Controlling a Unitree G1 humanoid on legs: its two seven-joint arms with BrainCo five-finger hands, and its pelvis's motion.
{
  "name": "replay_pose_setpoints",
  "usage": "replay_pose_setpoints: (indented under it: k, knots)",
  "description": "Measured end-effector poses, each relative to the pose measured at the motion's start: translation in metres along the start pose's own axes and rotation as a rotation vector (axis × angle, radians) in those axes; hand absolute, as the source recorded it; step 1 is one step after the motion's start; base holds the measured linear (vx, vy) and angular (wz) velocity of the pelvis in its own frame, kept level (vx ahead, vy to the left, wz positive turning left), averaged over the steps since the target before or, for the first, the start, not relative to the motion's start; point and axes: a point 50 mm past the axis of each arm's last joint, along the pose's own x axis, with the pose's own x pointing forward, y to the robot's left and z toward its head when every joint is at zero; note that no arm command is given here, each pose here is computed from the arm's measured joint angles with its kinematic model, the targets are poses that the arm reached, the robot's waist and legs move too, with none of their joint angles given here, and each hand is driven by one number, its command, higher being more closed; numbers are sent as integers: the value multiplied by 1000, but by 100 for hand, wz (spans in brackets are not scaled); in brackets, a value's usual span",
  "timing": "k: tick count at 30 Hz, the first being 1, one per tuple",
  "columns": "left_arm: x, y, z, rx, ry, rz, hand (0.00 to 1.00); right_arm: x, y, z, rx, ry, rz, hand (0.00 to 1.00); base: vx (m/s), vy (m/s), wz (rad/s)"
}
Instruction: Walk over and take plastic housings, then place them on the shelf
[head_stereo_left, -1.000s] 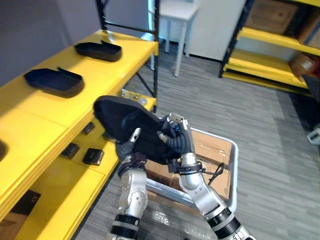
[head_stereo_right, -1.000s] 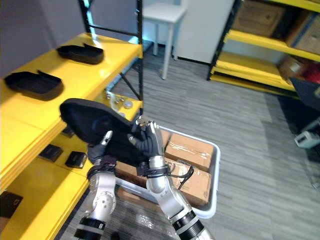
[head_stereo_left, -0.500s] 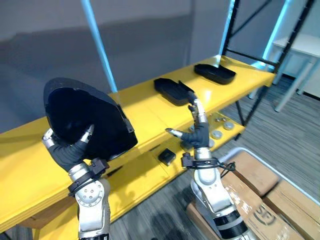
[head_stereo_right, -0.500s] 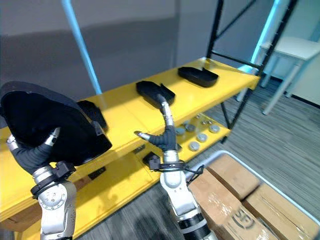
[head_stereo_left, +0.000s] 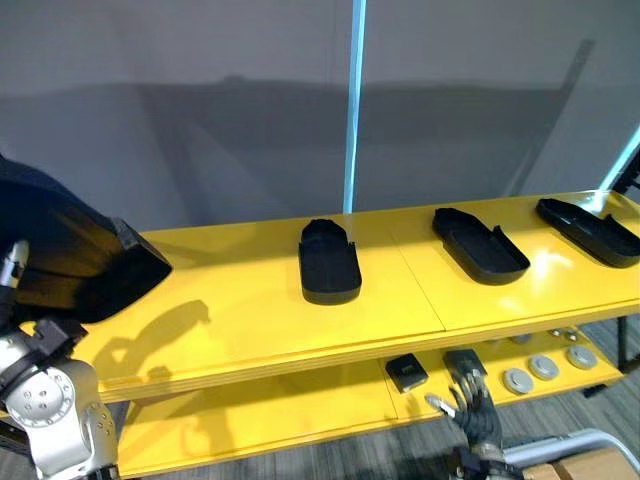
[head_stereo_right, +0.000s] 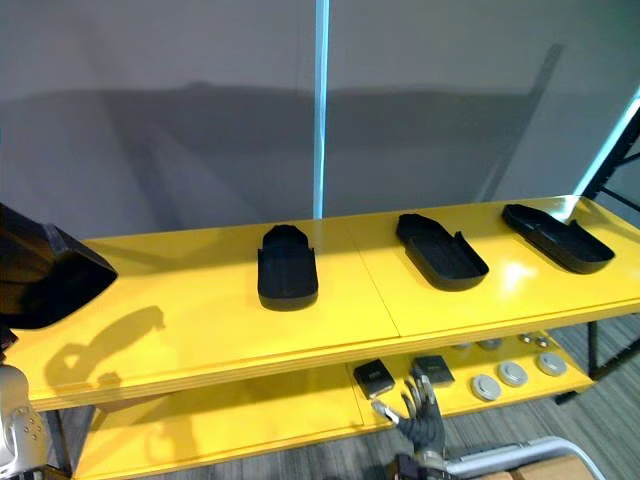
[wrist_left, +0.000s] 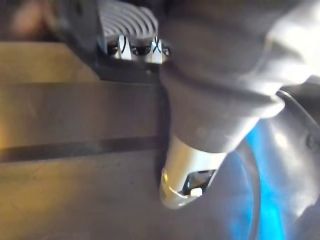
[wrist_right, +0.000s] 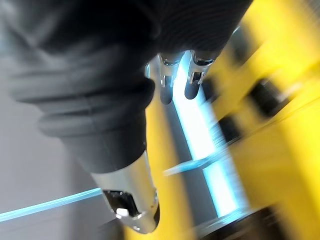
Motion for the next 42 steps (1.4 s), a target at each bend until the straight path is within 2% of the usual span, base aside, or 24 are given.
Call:
replay_pose_setpoints:
  k: [5,7,10,12,18,19,22,24,29,35,38,42]
  knots:
    - [-15,8,-2,-119,73,11,100,-10,-16,-45,-91,217,-103,0,90,-41,32]
    - [-20,-19,-17,-254,141,-52,100,-16,-36,-59,-115,296,-192,0,18,-10,173]
    - [-35,-45,-30,-347,234,-144,100,-16,-60,-58,-160,313,-264,0,60,133,108]
    - [-40,-51,-34,-362,263,-179,100,-15,-69,-56,-164,309,-296,0,88,267,58]
    - [-19,-60,-38,-318,293,-334,100,-7,-83,-72,-189,441,-344,0,85,504,1]
    - [-9,-64,-44,-282,323,-381,100,-13,-62,-91,-121,529,-325,0,91,692,-2]
    - [-7,-72,-50,-251,382,-465,100,-23,-50,-105,-58,601,-327,0,99,462,-5]
    - [-12,-92,-51,-273,416,-607,100,-24,-54,-106,-36,618,-354,0,89,485,-61]
    - [-21,-135,-66,-362,510,-754,100,-24,-55,-105,20,611,-368,0,50,249,-27]
    - [-18,-168,-75,-412,589,-827,100,-34,-69,-110,-38,644,-339,0,71,15,-18]
    - [-8,-171,-81,-347,603,-841,100,-41,-71,-115,-54,684,-326,0,-4,-44,-26]
    - [-4,-164,-104,-192,702,-812,100,-39,-72,-114,-133,691,-260,0,-40,-2,-6]
